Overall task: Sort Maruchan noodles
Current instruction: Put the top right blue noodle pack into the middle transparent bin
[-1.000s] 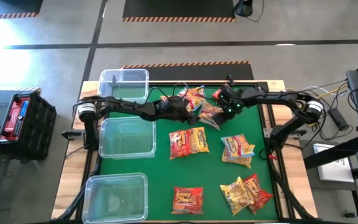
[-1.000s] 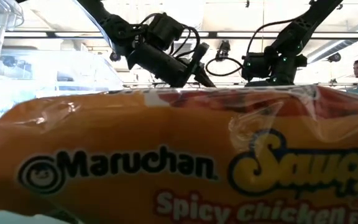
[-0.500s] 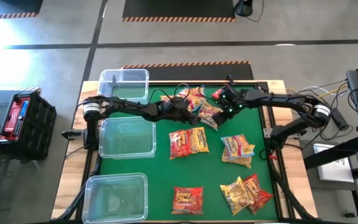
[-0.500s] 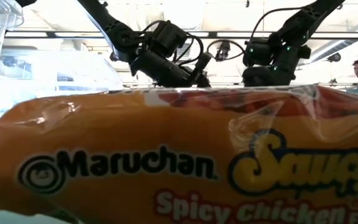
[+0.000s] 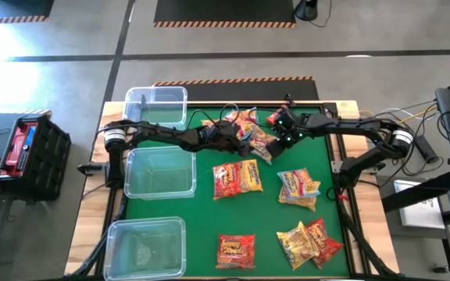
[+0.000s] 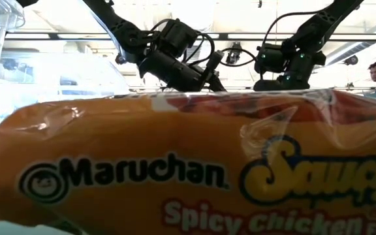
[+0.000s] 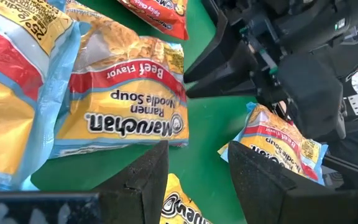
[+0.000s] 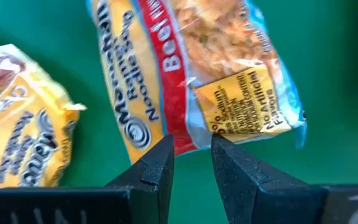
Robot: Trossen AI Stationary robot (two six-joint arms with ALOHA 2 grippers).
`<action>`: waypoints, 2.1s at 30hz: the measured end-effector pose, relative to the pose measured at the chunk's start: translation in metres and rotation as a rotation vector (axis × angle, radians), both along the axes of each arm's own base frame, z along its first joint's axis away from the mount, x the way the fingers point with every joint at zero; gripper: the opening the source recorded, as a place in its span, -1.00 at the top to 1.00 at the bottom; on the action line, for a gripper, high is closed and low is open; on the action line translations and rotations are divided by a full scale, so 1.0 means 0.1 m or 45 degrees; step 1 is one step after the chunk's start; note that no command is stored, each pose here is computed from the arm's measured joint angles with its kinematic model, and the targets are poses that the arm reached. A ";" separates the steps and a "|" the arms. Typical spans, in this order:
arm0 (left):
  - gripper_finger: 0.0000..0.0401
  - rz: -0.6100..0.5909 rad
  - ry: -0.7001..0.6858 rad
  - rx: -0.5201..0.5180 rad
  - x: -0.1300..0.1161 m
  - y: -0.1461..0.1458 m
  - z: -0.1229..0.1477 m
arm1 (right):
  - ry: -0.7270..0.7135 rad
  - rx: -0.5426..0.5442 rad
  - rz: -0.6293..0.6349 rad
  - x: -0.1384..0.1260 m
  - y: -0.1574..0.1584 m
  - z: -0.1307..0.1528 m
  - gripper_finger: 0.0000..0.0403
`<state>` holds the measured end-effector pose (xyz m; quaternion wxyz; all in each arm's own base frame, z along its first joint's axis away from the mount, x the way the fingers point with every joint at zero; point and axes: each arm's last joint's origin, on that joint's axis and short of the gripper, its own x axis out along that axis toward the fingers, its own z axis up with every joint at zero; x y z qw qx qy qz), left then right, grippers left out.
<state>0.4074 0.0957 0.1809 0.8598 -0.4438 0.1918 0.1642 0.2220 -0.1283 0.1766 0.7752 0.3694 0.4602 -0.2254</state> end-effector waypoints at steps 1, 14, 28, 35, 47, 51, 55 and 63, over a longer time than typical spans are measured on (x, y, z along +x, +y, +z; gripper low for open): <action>0.25 0.000 0.000 0.000 0.00 0.00 0.00 | -0.004 -0.002 0.002 0.00 0.01 0.01 0.52; 0.25 -0.004 0.009 -0.005 0.00 0.00 -0.01 | -0.071 -0.047 0.045 0.09 0.03 0.02 0.52; 0.25 0.015 0.050 -0.045 0.04 0.01 -0.16 | -0.083 -0.025 0.056 0.09 0.04 0.02 0.52; 0.25 0.062 0.059 -0.028 0.13 0.05 -0.22 | -0.117 0.024 0.098 0.11 0.07 0.02 0.51; 0.25 0.099 0.100 -0.019 0.16 0.10 -0.34 | -0.116 0.026 0.104 0.12 0.10 0.02 0.52; 0.25 0.099 0.126 -0.024 0.15 0.10 -0.36 | -0.113 0.021 0.101 0.12 0.10 0.02 0.52; 0.25 0.097 0.134 -0.028 0.15 0.10 -0.37 | -0.095 -0.006 0.084 0.12 0.09 0.02 0.52; 0.25 0.079 0.075 -0.023 0.18 0.09 -0.30 | -0.092 -0.005 0.087 0.12 0.10 0.01 0.52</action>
